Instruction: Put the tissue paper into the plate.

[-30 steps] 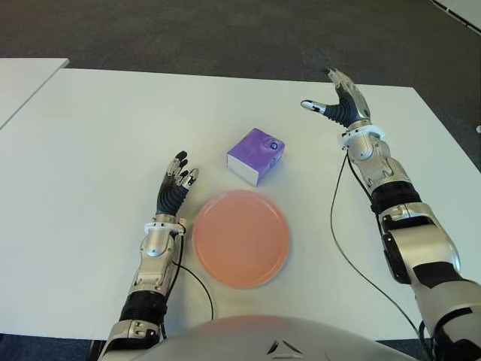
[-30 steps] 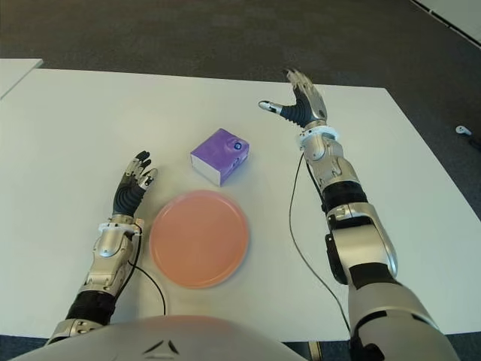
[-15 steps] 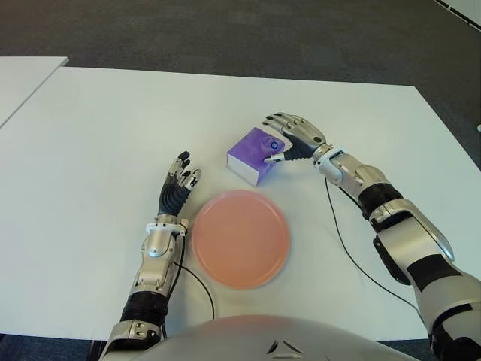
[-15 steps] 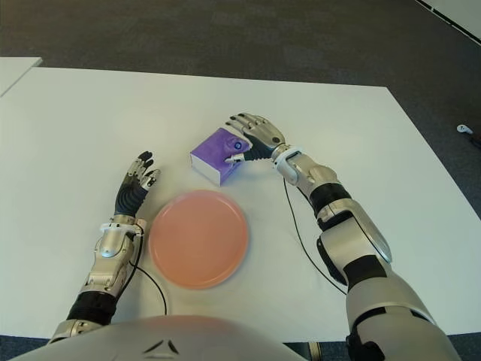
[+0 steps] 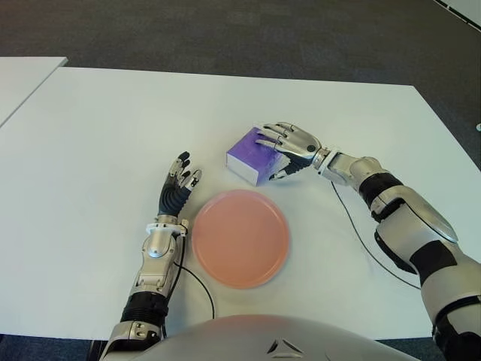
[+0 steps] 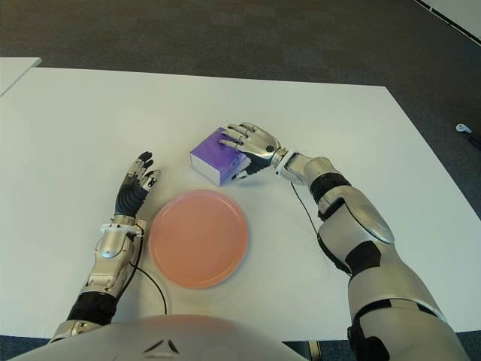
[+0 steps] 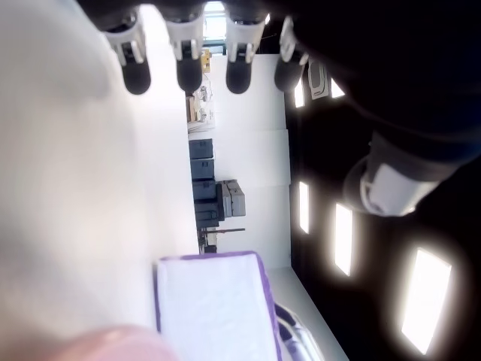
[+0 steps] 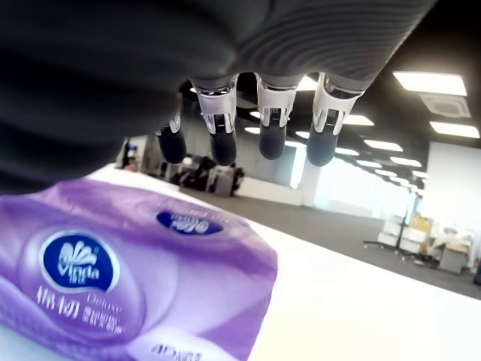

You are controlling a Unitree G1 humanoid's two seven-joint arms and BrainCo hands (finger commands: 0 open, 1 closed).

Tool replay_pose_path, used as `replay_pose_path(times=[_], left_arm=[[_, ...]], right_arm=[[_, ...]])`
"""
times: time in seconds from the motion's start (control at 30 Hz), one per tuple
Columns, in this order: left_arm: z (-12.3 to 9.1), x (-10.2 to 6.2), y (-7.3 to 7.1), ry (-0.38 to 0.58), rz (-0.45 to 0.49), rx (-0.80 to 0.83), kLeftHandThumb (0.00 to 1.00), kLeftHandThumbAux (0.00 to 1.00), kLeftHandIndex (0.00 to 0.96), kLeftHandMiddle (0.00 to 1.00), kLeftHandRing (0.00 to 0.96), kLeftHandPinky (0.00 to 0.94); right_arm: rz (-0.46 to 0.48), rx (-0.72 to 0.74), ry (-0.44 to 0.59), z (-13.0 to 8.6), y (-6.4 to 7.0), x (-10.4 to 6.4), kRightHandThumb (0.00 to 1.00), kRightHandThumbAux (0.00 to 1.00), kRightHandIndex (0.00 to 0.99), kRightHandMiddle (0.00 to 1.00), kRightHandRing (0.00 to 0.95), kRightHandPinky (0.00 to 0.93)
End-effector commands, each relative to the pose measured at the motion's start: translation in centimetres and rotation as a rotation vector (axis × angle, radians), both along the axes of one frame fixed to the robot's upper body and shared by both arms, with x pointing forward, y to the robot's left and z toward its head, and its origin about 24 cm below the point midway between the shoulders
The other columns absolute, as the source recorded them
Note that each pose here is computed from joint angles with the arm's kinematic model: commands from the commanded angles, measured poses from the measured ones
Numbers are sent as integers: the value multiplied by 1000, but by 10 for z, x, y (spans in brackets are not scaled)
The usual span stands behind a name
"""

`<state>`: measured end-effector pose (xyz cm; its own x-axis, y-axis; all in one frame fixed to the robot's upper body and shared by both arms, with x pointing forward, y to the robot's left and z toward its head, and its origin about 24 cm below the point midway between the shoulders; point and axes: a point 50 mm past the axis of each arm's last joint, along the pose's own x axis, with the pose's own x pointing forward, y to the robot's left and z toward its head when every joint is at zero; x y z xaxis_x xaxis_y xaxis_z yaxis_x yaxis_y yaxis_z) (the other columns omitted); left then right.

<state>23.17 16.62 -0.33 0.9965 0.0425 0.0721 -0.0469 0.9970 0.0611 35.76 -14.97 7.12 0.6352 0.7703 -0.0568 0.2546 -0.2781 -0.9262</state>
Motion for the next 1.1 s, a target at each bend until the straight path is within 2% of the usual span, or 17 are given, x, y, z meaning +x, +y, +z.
replay_pose_path(times=[0.03, 0.37, 1.1], left_arm=[[-6, -4, 0, 30, 31, -4, 0, 509, 0, 0, 0, 0], [-7, -4, 0, 31, 40, -4, 0, 513, 0, 0, 0, 0], [-8, -4, 0, 32, 43, 1, 0, 487, 0, 0, 0, 0]], right_arm=[[4, -53, -10, -1, -2, 1, 504, 236, 0, 0, 0, 0], [-16, -81, -10, -4, -6, 2, 497, 237, 0, 0, 0, 0], [-43, -54, -23, 2, -5, 7, 473, 262, 0, 0, 0, 0]])
